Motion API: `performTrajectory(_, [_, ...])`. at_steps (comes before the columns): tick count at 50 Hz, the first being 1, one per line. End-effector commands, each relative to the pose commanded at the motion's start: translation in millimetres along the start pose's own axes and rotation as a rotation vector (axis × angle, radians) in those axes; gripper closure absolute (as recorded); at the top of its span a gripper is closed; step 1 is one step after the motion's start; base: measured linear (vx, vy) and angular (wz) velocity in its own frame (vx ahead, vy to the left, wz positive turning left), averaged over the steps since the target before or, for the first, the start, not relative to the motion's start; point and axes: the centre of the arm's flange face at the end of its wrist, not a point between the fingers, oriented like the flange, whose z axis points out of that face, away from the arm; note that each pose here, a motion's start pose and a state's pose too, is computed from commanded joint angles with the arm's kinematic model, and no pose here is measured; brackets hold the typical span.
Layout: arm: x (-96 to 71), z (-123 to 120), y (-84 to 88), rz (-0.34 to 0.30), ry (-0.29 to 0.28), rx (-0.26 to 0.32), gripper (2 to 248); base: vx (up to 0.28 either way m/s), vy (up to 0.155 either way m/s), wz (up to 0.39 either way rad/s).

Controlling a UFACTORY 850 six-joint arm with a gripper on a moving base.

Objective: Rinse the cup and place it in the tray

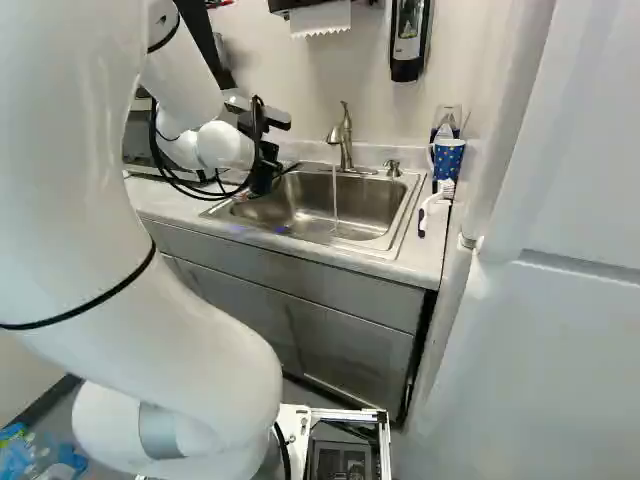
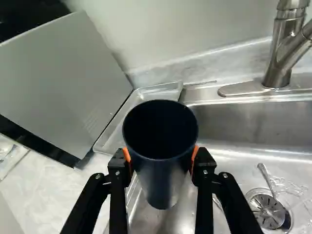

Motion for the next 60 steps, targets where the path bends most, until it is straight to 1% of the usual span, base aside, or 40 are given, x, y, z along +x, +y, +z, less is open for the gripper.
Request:
performTrajectory(31, [0.0, 0.0, 0.0, -0.326, 0.0, 0.0, 125, 0.0, 0.0, 0.0])
performTrajectory(50, [0.2, 0.0, -0.1, -0.326, 0.0, 0.0, 125, 0.0, 0.0, 0.0])
performTrajectory(60, [11.9, 7.5, -2.6, -0.324, 0.017, 0.0, 125, 0.0, 0.0, 0.0])
